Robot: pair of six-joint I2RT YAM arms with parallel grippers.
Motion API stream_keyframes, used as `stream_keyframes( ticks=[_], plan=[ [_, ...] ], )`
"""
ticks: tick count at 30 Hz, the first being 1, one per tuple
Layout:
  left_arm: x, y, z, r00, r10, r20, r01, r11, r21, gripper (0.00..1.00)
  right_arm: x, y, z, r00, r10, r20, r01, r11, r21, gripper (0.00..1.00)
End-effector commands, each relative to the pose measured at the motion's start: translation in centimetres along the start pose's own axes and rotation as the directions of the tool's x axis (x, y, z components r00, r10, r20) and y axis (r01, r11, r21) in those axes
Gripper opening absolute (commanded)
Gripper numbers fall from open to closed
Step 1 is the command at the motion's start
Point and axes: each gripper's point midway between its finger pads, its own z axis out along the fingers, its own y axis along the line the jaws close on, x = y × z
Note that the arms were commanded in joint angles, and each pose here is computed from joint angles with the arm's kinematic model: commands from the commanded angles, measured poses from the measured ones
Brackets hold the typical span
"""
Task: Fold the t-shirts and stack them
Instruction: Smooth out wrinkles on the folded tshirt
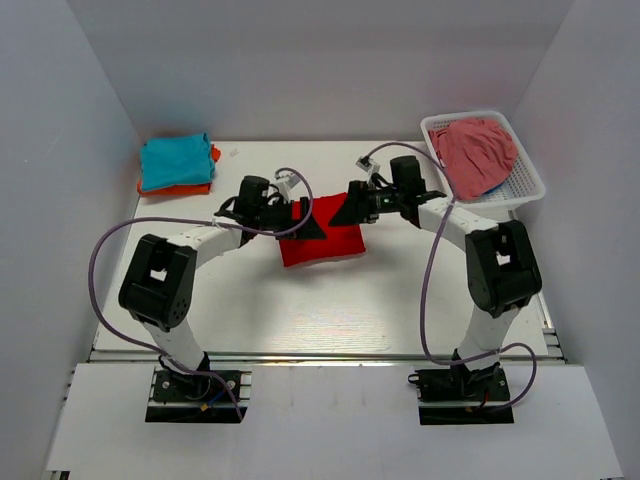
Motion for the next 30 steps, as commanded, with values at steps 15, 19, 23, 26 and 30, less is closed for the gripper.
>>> stream_keyframes(
  ticks=[15, 19, 23, 26, 30],
  plan=[
    [11.4, 7.7, 1.5, 0.962, -0.209, -0.176, 0.182, 0.970, -0.160, 1.00, 10.5, -11.0, 2.8, 0.905, 0.414, -0.100, -0.398, 0.905, 0.150, 0.90],
    [12.3, 8.5, 1.0, 0.956, -0.227, -0.184, 0.191, 0.962, -0.194, 1.00, 11.7, -12.6, 1.8, 0.874, 0.480, -0.072, -0.460, 0.866, 0.196, 0.90],
    [12.3, 9.0, 0.1, 0.960, -0.201, -0.197, 0.154, 0.961, -0.230, 1.00, 10.2, -12.9, 0.6, 0.900, 0.433, -0.043, -0.415, 0.883, 0.221, 0.90],
    [11.5, 8.8, -0.8, 0.968, -0.161, -0.193, 0.109, 0.961, -0.254, 1.00, 8.5, -12.9, -0.5, 0.923, 0.384, -0.029, -0.366, 0.898, 0.244, 0.90],
    [8.2, 7.5, -2.2, 0.984, -0.079, -0.158, 0.032, 0.959, -0.282, 1.00, 6.8, -11.7, -1.4, 0.949, 0.313, -0.039, -0.296, 0.925, 0.240, 0.90]
  ],
)
